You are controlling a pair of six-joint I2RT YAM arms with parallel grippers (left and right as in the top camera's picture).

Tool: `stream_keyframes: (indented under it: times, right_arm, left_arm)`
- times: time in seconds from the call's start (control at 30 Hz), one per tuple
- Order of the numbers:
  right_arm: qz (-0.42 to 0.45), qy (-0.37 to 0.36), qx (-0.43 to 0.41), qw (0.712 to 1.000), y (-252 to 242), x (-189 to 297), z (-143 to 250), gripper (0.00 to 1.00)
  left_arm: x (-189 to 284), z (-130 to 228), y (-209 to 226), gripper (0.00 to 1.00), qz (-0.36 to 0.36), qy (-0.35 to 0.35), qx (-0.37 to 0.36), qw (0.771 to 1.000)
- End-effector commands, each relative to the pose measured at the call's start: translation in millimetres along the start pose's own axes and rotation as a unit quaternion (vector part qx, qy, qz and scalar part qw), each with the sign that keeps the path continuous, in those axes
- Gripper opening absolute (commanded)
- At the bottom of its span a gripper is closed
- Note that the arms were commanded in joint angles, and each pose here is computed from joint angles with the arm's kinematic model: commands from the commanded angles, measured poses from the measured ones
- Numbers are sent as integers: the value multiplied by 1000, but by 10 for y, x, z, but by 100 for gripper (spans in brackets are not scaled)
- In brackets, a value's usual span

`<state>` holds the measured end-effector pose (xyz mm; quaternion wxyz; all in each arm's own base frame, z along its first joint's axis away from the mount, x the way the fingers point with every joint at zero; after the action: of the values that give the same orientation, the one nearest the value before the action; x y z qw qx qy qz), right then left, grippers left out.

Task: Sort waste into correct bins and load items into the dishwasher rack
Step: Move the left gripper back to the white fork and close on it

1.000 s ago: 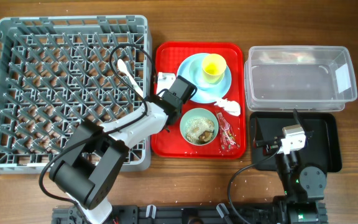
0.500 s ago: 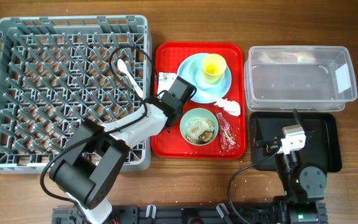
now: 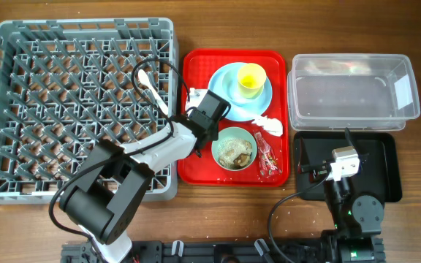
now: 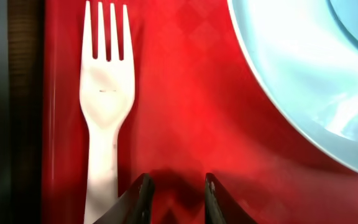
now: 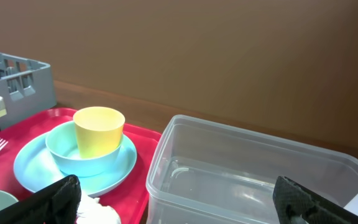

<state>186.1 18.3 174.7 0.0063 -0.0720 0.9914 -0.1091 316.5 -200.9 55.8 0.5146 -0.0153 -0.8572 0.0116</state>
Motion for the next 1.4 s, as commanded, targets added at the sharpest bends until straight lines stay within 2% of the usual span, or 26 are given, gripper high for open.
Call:
stream_keyframes:
  times: [0.0,0.03,0.07,0.17,0.23,0.43,0.53,0.73,0.83,0.97,1.17,1.23,1.37]
  right_arm:
    - [0,-3,0,1000,-3,2,-7,100]
    - [0,-3,0,1000,-3,2,-7,100]
    - [0,-3,0,1000,-3,2,-7,100]
    - [0,-3,0,1000,-3,2,-7,100]
    - [0,-3,0,1000,-3,2,-7,100]
    - [0,-3,0,1000,-3,2,-7,100]
    - [0,-3,0,1000,-3,2,-7,100]
    - [0,-3,0,1000,-3,2,-7,100]
    - [0,-3,0,1000,-3,2,-7,100]
    - [0,-3,0,1000,-3,2,-7,100]
    - [0,-3,0,1000,-3,2,-7,100]
    - [0,-3,0,1000,-3,2,-7,100]
    - [0,-3,0,1000,-3,2,-7,100]
  left_arm:
    - [110,-48,-7,27,12,-5,3,1000]
    - [234,-146,-12,21,17,-26,9,999]
    - [366,-239,2,4,18,-51,15,998]
    - [464,-306,97,4,-16,-76,5,997]
    - [417,-255,177,4,-49,-68,-2,996]
    - [56,-26,223,4,-83,-21,-22,996]
    - [-5,-5,231,17,-90,-19,-24,995]
    - [-2,-26,265,27,-106,-29,-25,994]
    - [-33,48,218,20,-84,-6,-26,996]
    - [-111,182,102,20,-31,36,-24,999]
    - [-106,246,-16,13,-19,37,-38,998]
    - [-123,268,-9,4,-22,41,-40,998]
    - [-90,231,-33,4,-18,30,-40,999]
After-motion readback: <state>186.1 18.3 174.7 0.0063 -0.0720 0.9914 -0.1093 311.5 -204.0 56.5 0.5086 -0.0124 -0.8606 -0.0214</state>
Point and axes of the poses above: each gripper's point midway between its finger pads, its own x axis back along the fingers, its own y axis along the line the jaws close on, z = x × y, the point moved 6 cm from there along x, back along the fingers, and after that the axes turned 2 degrees about x, right-handed, at the moved point
